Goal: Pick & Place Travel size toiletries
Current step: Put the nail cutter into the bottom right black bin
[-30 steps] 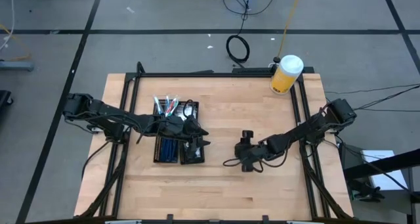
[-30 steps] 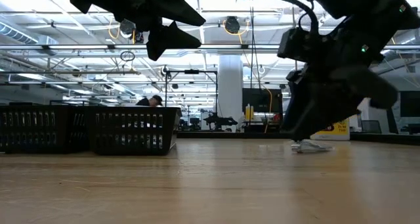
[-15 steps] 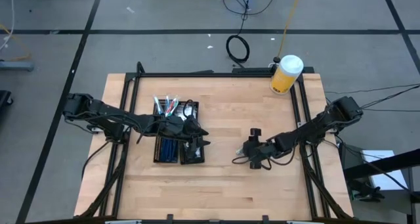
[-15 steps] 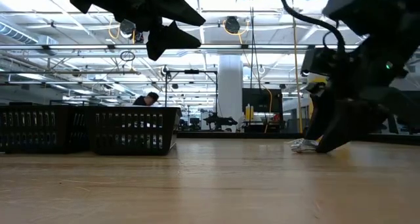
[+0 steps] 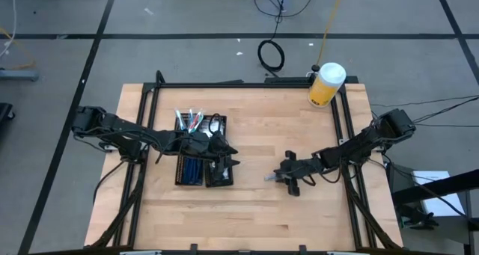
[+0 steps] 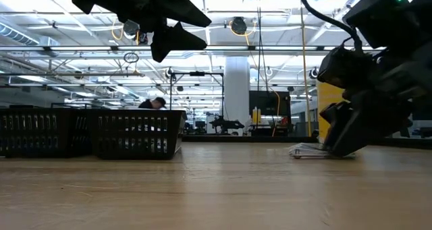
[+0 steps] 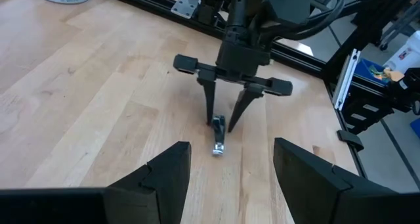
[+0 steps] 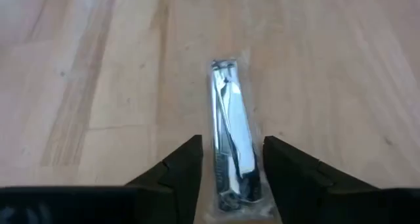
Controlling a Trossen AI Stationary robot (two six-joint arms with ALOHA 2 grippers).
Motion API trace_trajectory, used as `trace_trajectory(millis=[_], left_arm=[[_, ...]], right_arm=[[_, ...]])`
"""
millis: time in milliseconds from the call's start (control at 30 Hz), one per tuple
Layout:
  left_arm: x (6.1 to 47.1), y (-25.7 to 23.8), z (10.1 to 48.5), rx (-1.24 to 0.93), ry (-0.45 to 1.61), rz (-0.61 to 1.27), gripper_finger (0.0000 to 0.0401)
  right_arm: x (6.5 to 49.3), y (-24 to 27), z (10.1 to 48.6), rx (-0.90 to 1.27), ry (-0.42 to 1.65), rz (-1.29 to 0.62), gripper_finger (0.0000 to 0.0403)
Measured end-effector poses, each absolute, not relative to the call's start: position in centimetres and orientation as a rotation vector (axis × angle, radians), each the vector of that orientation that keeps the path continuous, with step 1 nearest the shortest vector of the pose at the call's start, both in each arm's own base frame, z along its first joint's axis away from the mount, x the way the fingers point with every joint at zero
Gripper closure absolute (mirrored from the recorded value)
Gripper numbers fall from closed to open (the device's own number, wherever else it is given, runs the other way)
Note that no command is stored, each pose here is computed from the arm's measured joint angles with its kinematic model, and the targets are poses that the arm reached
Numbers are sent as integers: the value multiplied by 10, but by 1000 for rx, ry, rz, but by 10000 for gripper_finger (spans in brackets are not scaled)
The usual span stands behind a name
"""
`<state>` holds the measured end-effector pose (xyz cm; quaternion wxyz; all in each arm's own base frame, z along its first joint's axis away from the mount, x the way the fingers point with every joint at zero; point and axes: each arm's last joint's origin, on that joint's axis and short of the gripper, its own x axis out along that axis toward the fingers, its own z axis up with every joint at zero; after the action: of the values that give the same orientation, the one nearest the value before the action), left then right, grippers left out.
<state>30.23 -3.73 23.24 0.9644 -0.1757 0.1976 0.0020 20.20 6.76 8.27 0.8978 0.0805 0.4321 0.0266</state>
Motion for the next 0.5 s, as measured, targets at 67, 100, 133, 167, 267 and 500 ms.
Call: trace_trajectory(millis=[67,100,133,167,267,500], left_arm=[[302,-37,232,-356,400,4,187],[302,-37,232,-356,400,4,187],[302,-37,232,-356,400,4,187],[302,-37,232,-356,400,4,187],[302,-37,232,-356,399,4,187],[302,-37,232,-357,399,5,187]], right_arm=[[203,68,84,162,896,76,271],[204,69,84,157,895,81,282],[204,69,84,149,895,88,295],[204,69,84,140,894,94,308],[204,69,85,119,891,111,346],[208,68,87,10,832,95,399]])
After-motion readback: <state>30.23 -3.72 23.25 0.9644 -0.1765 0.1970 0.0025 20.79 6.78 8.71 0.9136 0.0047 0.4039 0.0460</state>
